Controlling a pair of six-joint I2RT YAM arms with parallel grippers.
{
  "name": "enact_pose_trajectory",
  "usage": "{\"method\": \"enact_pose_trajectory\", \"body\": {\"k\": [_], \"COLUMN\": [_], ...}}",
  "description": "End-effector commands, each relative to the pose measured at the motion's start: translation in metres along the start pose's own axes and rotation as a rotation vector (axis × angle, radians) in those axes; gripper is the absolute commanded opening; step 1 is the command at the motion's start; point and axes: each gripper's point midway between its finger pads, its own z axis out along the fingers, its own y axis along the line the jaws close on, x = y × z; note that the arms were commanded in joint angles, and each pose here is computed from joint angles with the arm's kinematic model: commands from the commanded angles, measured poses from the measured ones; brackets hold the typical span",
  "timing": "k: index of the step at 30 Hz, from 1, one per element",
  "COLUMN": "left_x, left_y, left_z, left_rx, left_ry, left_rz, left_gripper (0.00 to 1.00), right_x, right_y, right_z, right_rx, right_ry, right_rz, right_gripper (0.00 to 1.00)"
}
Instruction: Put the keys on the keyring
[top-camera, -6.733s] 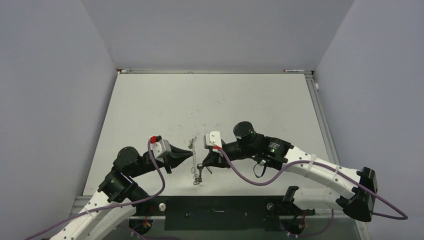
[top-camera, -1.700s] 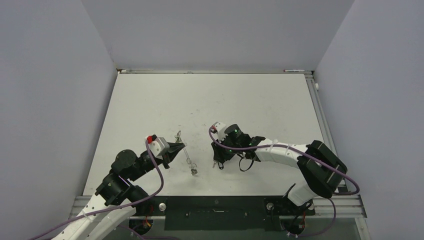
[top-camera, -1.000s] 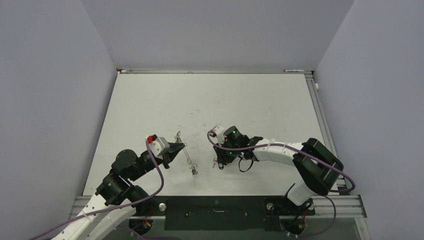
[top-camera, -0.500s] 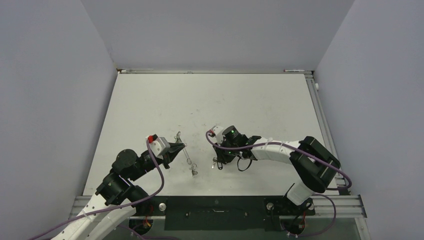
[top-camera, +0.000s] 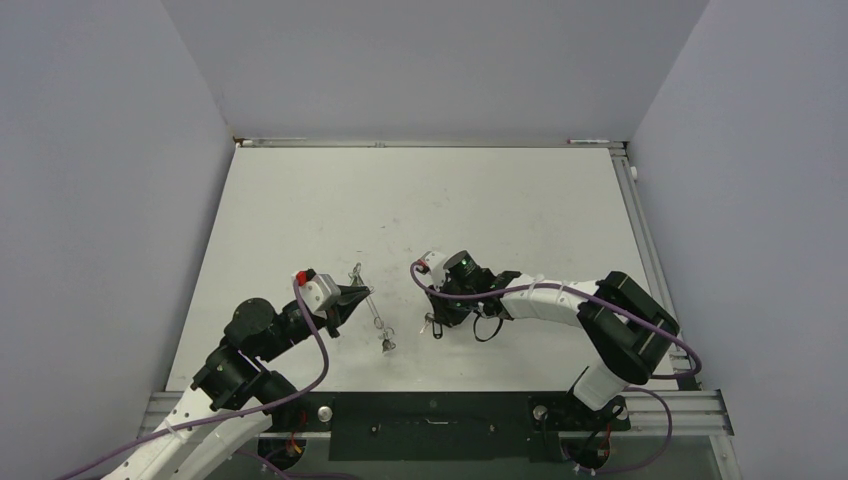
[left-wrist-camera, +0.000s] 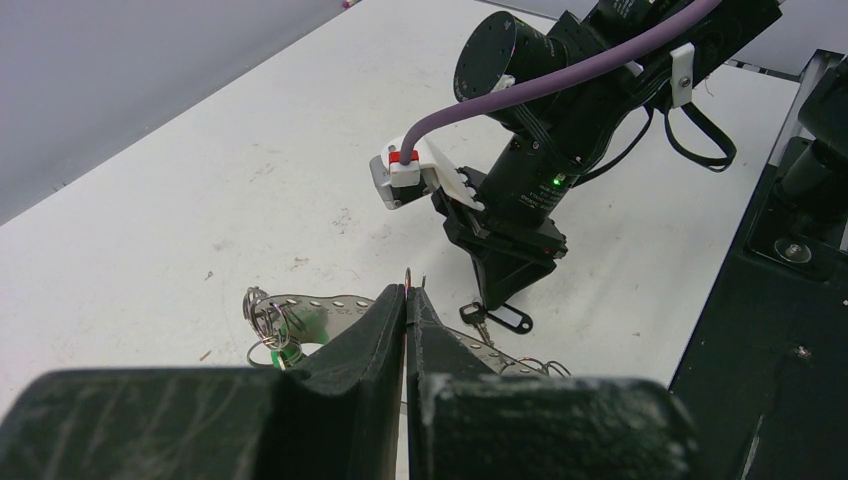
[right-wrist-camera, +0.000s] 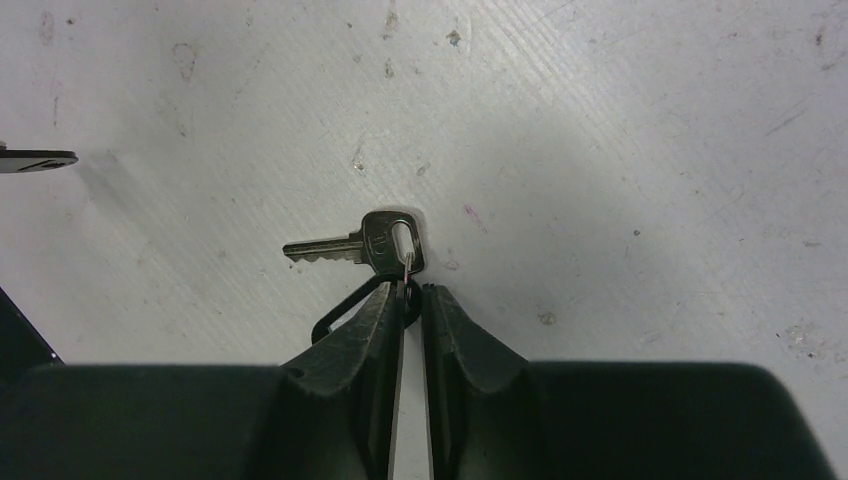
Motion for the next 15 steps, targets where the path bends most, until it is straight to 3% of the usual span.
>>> {"method": "enact_pose_trajectory", "body": {"k": [1, 3, 8, 15], "left_x": [-0.028, -0.028, -0.028, -0.028], "left_y": [0.001, 0.001, 0.001, 0.001], "left_z": [-0.001, -0.001, -0.001, -0.001], "left_rx": [0.001, 0.0, 0.0, 0.0], "left_ry": [-0.079, -0.08, -0.079, -0.08], "left_rz": [0.024, 0.024, 0.024, 0.025], "left_gripper": [0.0, 0.0, 0.0, 0.0], "right_x": [-0.023, -0.022, -0.025, -0.052], "right_y": [0.001, 0.001, 0.004, 0.022], "right_z": [0.001, 0.001, -0.001, -0.025], "right_rx": [0.005, 0.005, 0.003, 0.05], "right_ry": [-0.058, -0.056, -0.065, -0.178], "right_rz": [-0.033, -0.036, -0.065, -0.202], "right_gripper": [0.11, 0.06, 0.05, 0.05]}}
